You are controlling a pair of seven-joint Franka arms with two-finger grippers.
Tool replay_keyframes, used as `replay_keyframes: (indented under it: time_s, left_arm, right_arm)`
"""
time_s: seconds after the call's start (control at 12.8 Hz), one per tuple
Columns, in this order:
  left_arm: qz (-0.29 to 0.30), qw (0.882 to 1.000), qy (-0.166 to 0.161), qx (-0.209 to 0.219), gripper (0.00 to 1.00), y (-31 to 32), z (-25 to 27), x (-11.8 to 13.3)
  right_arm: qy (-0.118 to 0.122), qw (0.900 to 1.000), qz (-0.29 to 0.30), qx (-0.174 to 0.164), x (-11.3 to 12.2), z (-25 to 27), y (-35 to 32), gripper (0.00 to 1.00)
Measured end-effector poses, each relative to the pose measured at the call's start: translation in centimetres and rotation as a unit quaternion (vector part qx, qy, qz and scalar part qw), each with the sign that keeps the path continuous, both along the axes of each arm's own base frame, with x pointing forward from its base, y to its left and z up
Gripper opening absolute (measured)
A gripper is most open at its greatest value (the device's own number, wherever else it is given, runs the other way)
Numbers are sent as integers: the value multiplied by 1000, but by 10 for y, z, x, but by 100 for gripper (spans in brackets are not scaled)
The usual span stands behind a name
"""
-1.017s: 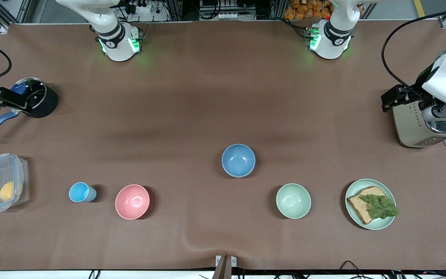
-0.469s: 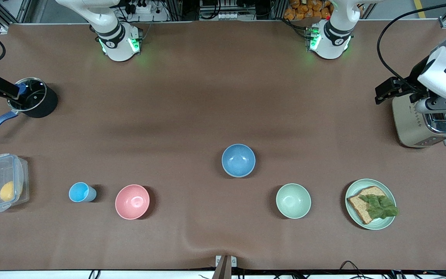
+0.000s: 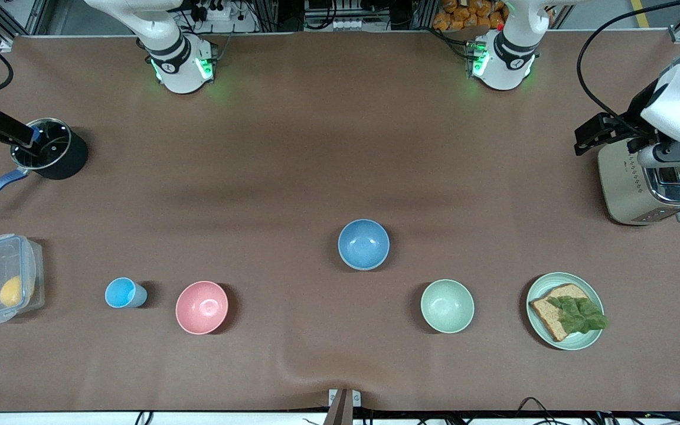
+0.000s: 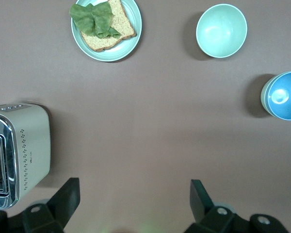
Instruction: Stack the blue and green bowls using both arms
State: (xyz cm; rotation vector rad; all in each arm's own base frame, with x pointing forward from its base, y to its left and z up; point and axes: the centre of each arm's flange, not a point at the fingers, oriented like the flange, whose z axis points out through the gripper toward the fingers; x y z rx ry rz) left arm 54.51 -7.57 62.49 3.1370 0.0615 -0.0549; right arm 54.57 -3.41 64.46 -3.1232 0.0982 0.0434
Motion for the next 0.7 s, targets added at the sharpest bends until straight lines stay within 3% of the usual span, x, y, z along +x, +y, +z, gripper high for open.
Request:
replay_keyframes:
  time_s: [0.7]
  left_arm:
    - [3,1000,-11,-2,100,3,10,1]
  right_arm:
    - [1,1000,15,-16,2,-3,15,100]
